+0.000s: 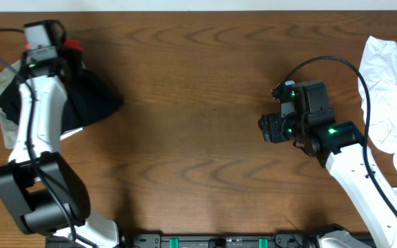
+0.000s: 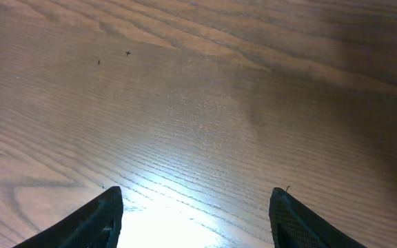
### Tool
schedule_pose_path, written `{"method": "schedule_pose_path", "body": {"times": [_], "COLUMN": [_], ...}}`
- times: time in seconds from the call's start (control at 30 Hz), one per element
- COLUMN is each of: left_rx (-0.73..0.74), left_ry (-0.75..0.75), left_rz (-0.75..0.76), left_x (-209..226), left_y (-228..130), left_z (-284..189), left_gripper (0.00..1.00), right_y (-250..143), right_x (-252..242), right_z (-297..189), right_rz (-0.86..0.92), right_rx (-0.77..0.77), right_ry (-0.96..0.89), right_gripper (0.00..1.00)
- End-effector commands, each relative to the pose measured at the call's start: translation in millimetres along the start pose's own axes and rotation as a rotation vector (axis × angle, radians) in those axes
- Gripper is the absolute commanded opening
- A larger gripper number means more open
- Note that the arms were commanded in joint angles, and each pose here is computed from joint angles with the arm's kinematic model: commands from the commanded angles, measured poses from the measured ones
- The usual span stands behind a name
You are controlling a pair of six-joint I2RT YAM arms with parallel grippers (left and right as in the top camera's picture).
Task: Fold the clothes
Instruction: 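Carry the bundle left with the left gripper onto the clothes stack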
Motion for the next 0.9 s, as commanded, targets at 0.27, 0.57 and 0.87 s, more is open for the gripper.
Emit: {"method": "schedule_pose_path", "body": {"times": [0.27,0.57,0.87], "left_rx": [-0.136,-0.142,-0.119], "left_ry": [-0.097,-0.056,-0.018], "left_rz": [-0.304,-0.343,-0.377], "left_x": [61.2,85.8,107.0], "left_y": [35.5,32.5,24.1], "left_z": [-17.0,-5.3,5.3], "left_gripper": [0.06,0.06,0.06], "right_y": [1.3,-0.2,-0.8], "right_x": [-6.4,-6.8,-6.9], "right_z": [-2.5,-2.5,-2.5], "right_rz": [0.001,0.002,0.003], "right_rx": [-0.008,0.0,0.004], "right_ry": [-0.028,-0.029,-0.03], "right_gripper": [0.67,0.67,0.67]}}
Point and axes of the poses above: each gripper's point midway between its finger pads, its own z axis out along the fingers, its own x axis along the line the jaws close on, y = z × x, the point moved 7 cm from there along -z, back along the fingers, and after that the axes turned 6 degrees about z, right-handed, at the moved point
